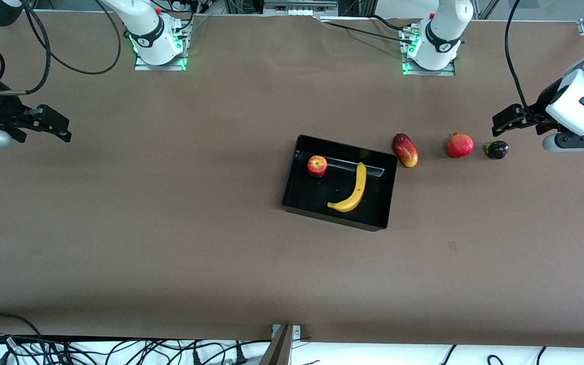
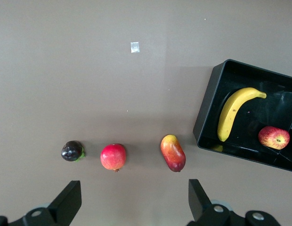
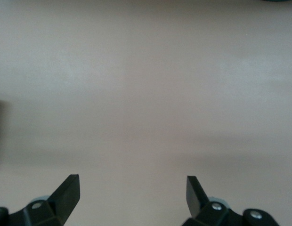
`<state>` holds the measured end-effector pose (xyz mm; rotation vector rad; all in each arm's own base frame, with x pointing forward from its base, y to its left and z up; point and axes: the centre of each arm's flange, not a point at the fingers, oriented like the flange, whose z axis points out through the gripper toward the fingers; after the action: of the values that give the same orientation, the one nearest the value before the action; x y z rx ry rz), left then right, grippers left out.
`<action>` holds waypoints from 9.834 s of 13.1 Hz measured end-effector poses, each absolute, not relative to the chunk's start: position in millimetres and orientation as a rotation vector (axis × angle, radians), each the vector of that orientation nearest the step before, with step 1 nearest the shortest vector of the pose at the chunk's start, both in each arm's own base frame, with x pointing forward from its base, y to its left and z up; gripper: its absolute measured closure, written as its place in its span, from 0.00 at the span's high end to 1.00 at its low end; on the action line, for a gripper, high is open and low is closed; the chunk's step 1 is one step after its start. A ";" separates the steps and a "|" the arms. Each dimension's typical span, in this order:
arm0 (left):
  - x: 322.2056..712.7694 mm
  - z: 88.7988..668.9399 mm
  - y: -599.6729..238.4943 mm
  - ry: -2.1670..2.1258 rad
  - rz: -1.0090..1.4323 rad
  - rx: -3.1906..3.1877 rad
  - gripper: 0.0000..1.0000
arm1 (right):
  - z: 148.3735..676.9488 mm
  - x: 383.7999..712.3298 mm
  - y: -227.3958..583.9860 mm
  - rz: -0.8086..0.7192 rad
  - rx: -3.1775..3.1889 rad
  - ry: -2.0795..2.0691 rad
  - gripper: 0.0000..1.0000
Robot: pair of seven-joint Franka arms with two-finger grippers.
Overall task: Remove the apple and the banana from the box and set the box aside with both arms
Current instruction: 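Move the left gripper toward the black tray, then lower the open left gripper onto the red apple in the tray, then grasp the red apple and lift it out of the tray, then lower the red apple onto the table and open the left gripper, then move the left gripper over the yellow banana in the tray, then grasp the yellow banana and lift it out of the tray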
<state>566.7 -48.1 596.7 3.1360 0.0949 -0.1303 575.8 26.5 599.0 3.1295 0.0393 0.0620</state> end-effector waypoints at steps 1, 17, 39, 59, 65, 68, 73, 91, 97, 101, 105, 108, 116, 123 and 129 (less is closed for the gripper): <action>566.7 597.2 -48.1 0.095 -0.129 3.136 1.00 | 599.0 575.8 26.5 0.062 3.130 0.039 1.00; 574.2 568.4 -97.5 -0.061 -0.299 3.130 1.00 | 599.0 575.8 26.5 0.062 3.130 0.039 1.00; 535.9 228.0 -434.0 -0.293 -0.261 3.086 1.00 | 599.4 575.9 26.7 0.064 3.130 0.040 1.00; 559.1 283.6 -391.9 -0.148 -0.323 3.123 0.67 | 599.2 575.8 26.6 0.062 3.130 0.040 1.00; 623.6 384.9 -229.0 -0.083 -0.345 3.115 0.67 | 599.2 575.8 26.4 0.062 3.130 0.039 1.00; 644.5 357.1 -125.3 -0.248 -0.459 3.104 0.67 | 599.2 575.8 26.3 0.062 3.130 0.039 1.00; 636.5 262.0 -69.2 -0.403 -0.470 3.111 0.67 | 599.3 575.8 26.2 0.062 3.130 0.038 1.00; 632.5 367.2 -228.3 -0.582 -0.312 3.033 1.00 | 599.4 575.8 26.3 0.063 3.130 0.039 1.00; 608.3 287.4 -325.7 -0.550 -0.250 3.046 1.00 | 599.4 575.9 26.3 0.063 3.130 0.039 1.00; 593.8 224.2 -328.4 -0.619 -0.191 3.061 1.00 | 599.5 575.9 26.4 0.064 3.130 0.039 1.00; 577.0 186.4 -326.8 -0.679 -0.187 3.078 1.00 | 599.5 575.9 26.4 0.064 3.130 0.039 1.00; 571.3 174.5 -332.7 -0.693 -0.175 3.112 1.00 | 599.6 575.9 26.4 0.065 3.130 0.039 1.00; 572.6 173.6 -337.3 -0.674 -0.140 3.111 0.51 | 599.6 575.9 26.4 0.065 3.130 0.039 1.00; 581.8 256.9 -335.3 -0.609 -0.169 3.134 0.34 | 599.7 575.9 26.4 0.065 3.130 0.039 1.00; 611.5 356.4 -291.0 -0.459 -0.245 3.167 0.34 | 599.6 576.0 26.6 0.065 3.130 0.040 1.00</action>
<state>611.5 -291.0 356.4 3.1673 -0.4593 -0.2454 576.0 26.6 599.6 3.1296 0.0396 0.0650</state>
